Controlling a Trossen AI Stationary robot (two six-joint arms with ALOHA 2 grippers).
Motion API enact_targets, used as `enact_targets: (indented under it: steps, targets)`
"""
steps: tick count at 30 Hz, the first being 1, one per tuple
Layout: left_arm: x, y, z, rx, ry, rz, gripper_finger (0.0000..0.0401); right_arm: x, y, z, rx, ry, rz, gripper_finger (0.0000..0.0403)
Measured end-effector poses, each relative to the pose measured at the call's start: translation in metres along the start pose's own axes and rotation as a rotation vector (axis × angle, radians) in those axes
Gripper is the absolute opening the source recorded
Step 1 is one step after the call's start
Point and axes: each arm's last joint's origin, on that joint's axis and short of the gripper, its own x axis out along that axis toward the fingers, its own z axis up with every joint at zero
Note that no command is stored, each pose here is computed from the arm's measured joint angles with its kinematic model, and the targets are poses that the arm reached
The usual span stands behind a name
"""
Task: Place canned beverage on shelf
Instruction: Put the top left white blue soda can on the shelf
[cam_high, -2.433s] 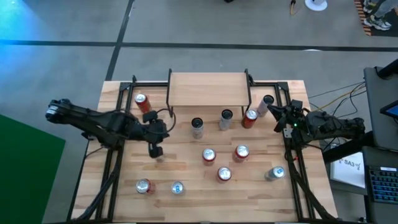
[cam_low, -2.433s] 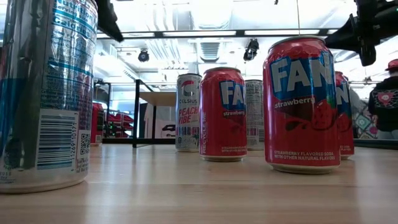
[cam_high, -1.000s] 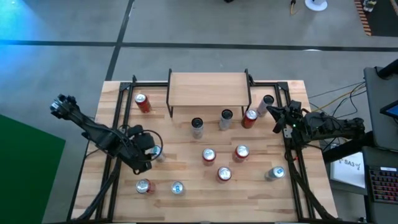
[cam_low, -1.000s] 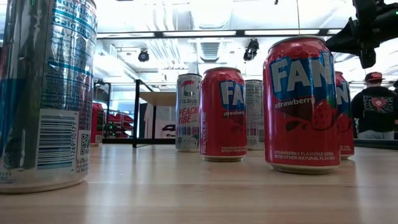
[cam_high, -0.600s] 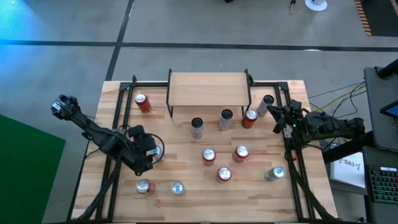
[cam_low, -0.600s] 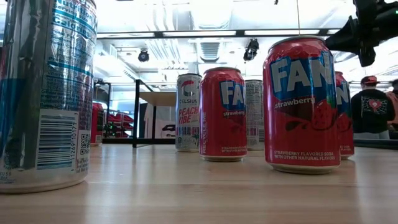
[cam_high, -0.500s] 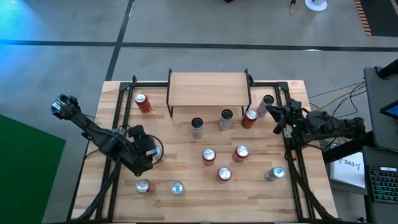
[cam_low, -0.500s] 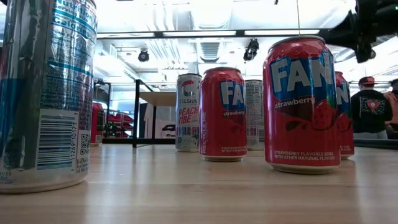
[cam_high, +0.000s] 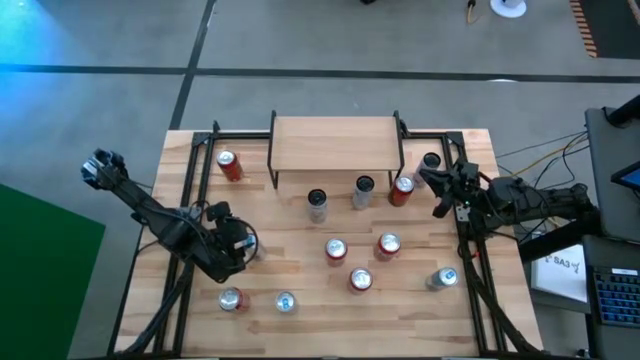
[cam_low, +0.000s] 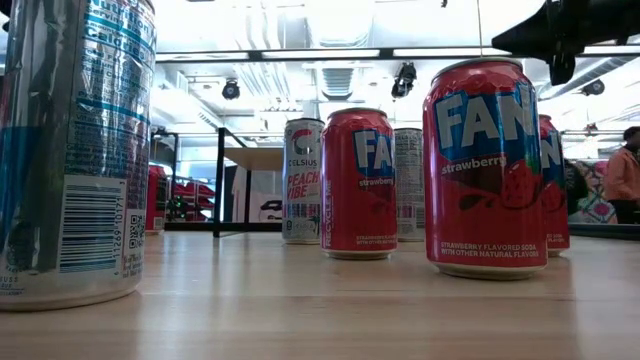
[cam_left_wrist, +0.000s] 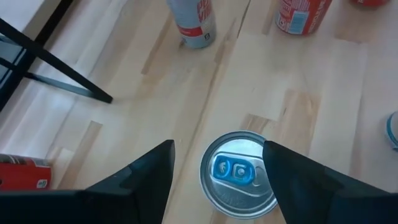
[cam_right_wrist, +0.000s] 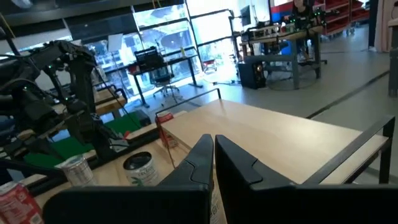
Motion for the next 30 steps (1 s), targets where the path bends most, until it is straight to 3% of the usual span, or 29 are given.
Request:
enact_targets:
  steps: [8, 13, 21, 30]
  targets:
    - [-0.006, 0.005, 0.002, -0.124, -0.007, -0.006, 0.0259, 0.000, 0.000, 0.000, 0.000, 0.001, -0.001, 0.0009]
    - [-0.004, 0.010, -0.005, -0.179, 0.047, 0.069, 0.0295, 0.000, 0.000, 0.000, 0.015, 0.001, -0.001, 0.0009]
    - [-0.004, 0.009, -0.004, -0.142, 0.042, 0.057, 0.0332, 0.000, 0.000, 0.000, 0.026, 0.001, -0.002, 0.0009]
    - [-0.005, 0.009, -0.003, -0.145, 0.036, 0.050, 0.0336, 0.000, 0.000, 0.000, 0.025, 0.002, -0.002, 0.0009]
